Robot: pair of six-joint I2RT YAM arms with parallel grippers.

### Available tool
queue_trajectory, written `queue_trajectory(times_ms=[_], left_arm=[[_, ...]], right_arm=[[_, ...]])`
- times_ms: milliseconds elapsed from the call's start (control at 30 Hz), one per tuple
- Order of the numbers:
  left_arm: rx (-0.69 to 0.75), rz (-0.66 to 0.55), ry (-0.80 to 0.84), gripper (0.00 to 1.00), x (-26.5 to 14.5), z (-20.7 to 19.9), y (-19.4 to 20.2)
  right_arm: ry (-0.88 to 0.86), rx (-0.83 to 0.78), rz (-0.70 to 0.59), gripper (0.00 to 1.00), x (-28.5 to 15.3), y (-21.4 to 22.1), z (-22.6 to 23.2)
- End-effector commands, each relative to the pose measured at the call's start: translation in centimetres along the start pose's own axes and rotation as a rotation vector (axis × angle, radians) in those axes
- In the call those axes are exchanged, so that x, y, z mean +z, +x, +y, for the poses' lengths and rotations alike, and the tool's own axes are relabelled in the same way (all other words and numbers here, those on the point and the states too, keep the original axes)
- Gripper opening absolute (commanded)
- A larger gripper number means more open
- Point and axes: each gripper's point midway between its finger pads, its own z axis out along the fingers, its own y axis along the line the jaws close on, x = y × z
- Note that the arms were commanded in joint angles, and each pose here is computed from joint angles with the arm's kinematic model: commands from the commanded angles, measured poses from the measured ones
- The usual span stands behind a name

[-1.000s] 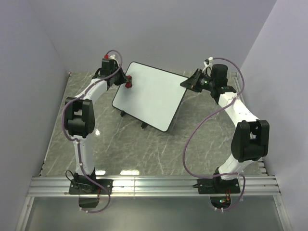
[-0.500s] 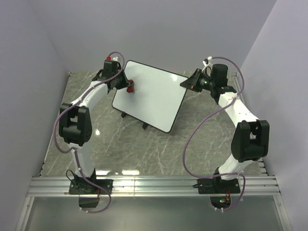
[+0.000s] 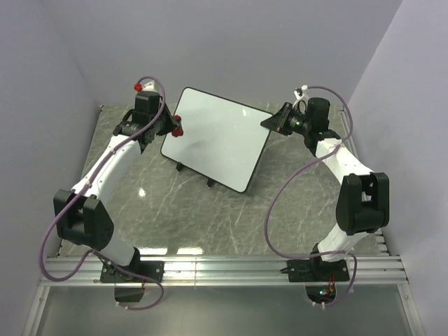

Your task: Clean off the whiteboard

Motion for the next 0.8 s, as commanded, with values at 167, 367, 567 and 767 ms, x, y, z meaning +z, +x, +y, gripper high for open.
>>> queue_trajectory(times_ms=[167,367,567,767], left_arm=[[0.009,-0.032,-0.092,0.0,-4.5,0.5,1.2],[0.007,-0.053,-0.133,0.0,-6.7,1.0,1.7],[0.018,-0.043,-0.159,0.0,-8.1,1.4,2.9],[0.036,-0.021,-0.175,0.0,-9.2,1.8,4.9]], right_arm=[[0.152,-0.187,-0.119,0.0,0.3,-3.7,-3.8],[0.147,-0.275,-0.166,0.0,-0.5,-6.4,-1.8],[0.108,-0.324,-0.23,0.0,-1.3,-8.0,0.0],[0.065,-0.365,-0.271,0.0,-1.5,-9.4,1.6]])
